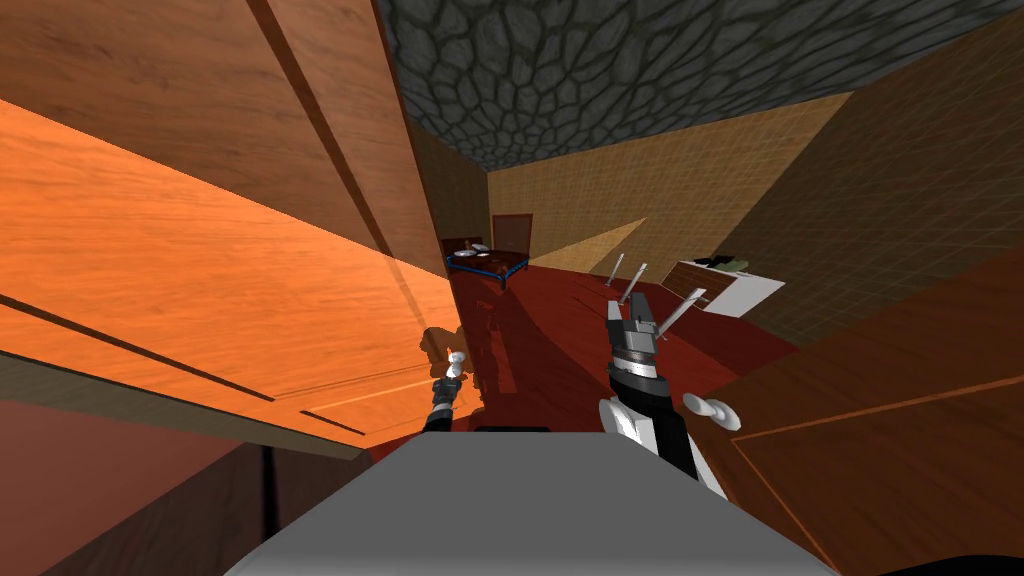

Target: Push the door open

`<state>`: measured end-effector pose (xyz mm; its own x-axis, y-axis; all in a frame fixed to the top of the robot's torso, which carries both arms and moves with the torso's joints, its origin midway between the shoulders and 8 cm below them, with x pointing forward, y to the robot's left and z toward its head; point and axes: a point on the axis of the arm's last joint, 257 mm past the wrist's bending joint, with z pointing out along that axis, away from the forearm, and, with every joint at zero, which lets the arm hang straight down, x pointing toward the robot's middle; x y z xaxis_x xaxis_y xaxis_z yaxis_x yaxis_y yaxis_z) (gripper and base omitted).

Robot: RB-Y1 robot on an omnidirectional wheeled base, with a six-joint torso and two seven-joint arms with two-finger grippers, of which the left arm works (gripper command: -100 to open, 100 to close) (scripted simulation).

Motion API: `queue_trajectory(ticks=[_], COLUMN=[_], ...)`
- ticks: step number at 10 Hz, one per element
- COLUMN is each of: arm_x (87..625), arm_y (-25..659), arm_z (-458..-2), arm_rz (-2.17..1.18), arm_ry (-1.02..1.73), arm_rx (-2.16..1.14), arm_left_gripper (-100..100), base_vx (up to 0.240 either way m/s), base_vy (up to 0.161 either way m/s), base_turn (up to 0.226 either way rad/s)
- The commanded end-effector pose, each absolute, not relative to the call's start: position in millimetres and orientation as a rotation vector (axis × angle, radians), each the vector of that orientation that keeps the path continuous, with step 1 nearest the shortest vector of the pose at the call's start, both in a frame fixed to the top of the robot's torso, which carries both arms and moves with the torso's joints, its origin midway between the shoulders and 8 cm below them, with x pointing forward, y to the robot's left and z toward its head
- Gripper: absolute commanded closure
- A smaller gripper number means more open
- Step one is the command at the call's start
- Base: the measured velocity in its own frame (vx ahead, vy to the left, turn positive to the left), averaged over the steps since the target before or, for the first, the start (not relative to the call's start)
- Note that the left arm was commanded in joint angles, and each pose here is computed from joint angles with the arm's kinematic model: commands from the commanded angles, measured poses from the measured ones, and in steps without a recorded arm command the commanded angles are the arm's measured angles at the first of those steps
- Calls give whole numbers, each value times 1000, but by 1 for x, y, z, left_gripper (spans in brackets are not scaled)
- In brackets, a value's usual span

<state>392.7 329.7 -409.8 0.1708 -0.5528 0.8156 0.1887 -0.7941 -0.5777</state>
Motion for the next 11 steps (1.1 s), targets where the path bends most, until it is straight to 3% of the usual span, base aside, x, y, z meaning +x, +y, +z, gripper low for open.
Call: queue_trajectory(ticks=[1,11], arm_x=[405,403], arm_y=[325,325], arm_z=[-390,-391], arm_rz=[-1758,-1835], arm_ry=[286,136], arm_rx=[-1847,-1910], arm_left_gripper=[100,100], base_vx=[50,20], base_vy=[0,0], base_turn=[5,2])
